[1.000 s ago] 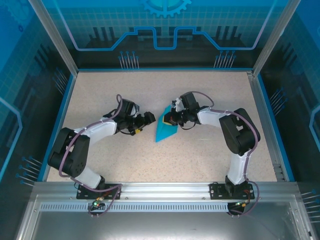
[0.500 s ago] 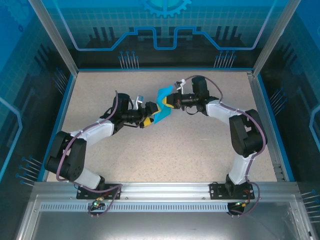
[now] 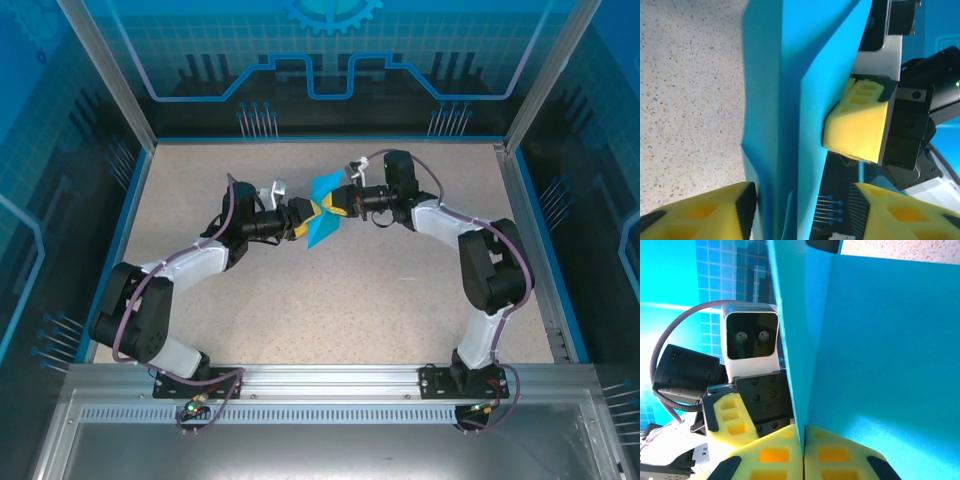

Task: Fold a paper plane with a square sheet of paper (pick it up from the middle)
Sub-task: Turn over the paper at the center of the table.

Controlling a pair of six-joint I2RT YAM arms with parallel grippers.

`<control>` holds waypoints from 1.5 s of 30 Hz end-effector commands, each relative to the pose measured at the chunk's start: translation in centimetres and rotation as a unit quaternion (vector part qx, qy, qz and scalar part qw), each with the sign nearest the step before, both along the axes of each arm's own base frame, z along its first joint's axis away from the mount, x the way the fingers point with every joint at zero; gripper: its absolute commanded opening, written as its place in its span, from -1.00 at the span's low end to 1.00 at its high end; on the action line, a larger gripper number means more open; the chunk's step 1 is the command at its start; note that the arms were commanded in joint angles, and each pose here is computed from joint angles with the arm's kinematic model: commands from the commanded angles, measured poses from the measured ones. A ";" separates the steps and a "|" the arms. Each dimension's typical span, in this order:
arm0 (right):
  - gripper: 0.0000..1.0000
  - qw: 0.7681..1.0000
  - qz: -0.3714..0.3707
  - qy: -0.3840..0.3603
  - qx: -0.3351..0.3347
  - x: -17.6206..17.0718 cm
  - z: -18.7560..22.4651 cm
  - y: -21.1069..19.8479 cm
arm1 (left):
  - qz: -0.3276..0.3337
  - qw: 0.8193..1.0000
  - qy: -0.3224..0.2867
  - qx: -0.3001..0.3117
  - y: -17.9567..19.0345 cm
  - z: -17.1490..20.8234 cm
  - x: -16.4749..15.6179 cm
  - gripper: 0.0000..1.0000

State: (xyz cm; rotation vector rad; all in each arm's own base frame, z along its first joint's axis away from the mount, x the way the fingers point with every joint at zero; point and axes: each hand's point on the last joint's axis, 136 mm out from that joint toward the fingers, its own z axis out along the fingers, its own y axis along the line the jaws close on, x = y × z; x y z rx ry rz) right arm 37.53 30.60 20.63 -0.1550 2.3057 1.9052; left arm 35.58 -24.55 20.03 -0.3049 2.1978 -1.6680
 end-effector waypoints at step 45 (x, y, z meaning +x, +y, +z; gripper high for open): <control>0.74 0.908 -0.233 -0.027 -0.347 -1.0 -4.8 -13.7 | 0.023 0.564 -0.017 0.825 11.6 -9.2 2.1 -0.79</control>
